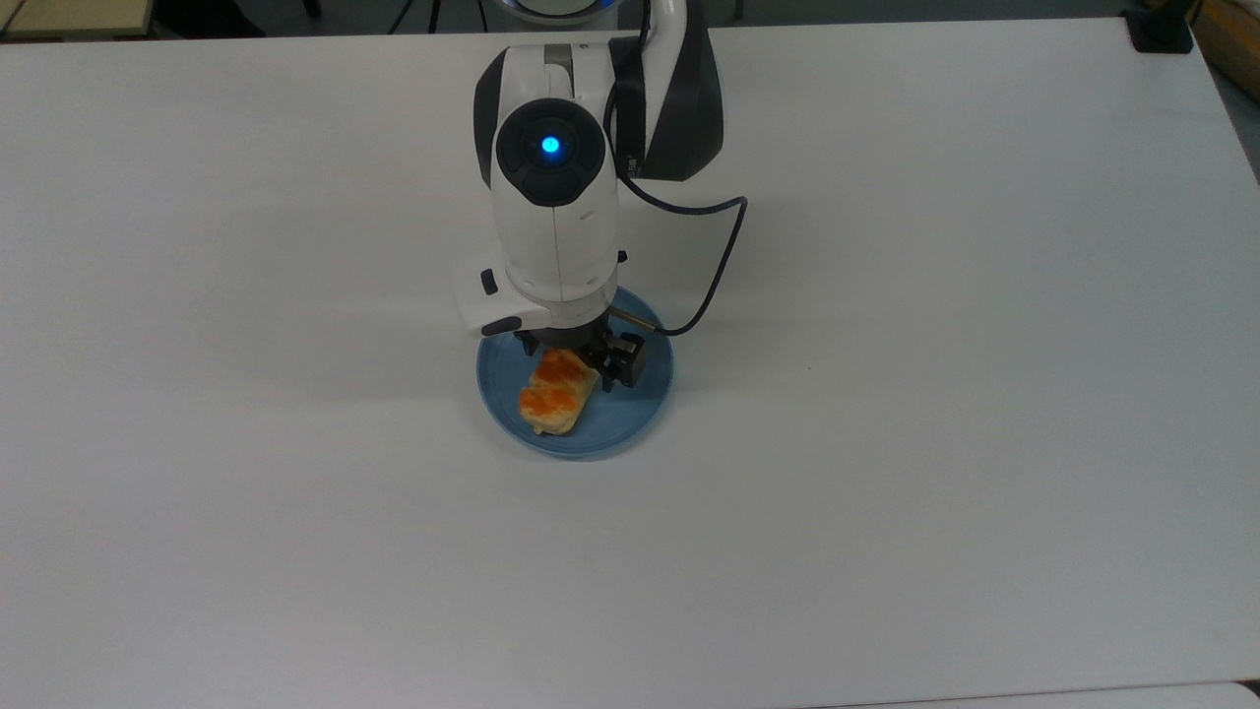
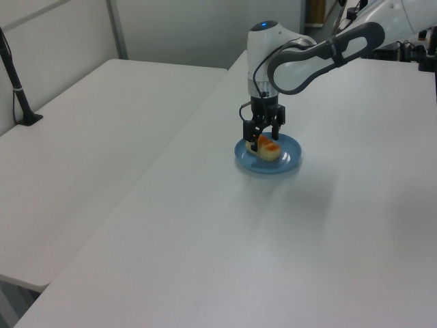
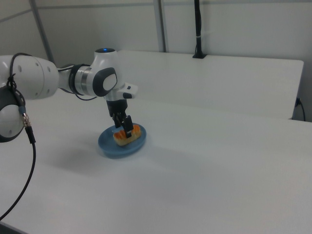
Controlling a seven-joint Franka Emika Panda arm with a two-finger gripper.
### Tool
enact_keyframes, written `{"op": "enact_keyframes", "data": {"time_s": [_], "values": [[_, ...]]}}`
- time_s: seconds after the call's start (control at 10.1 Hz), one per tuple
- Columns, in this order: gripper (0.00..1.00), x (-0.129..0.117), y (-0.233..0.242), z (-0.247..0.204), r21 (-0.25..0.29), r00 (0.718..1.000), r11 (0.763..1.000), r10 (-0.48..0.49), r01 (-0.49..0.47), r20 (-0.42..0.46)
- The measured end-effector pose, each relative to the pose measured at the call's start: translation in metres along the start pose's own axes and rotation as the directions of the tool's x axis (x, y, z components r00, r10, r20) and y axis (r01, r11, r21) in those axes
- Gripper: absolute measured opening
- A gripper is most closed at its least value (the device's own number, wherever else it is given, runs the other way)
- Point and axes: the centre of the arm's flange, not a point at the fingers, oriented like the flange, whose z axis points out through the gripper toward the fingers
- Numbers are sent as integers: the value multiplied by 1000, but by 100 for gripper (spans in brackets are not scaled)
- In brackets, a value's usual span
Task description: Put the bread on a plate
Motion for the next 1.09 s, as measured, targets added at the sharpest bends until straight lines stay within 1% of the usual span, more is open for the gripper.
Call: {"op": "enact_keyframes", "data": {"time_s": [0.1,0.2,0.3,0.4,0.49,0.69,0.89,0.99,1.09], "values": [[100,0,-1,-2,2,1000,1000,-2,2,-2],[100,0,-3,-9,9,1000,1000,-3,3,-12],[100,2,-2,-27,23,999,1000,-1,1,-36],[100,4,12,-56,23,999,1000,-2,3,-35],[100,4,40,-92,12,999,999,-45,45,-12],[100,-7,88,-151,3,985,985,-171,171,38],[100,-8,142,-197,58,967,966,-253,251,16],[100,-9,166,-212,75,960,958,-280,278,14],[100,-12,178,-218,80,957,955,-288,285,27]]}}
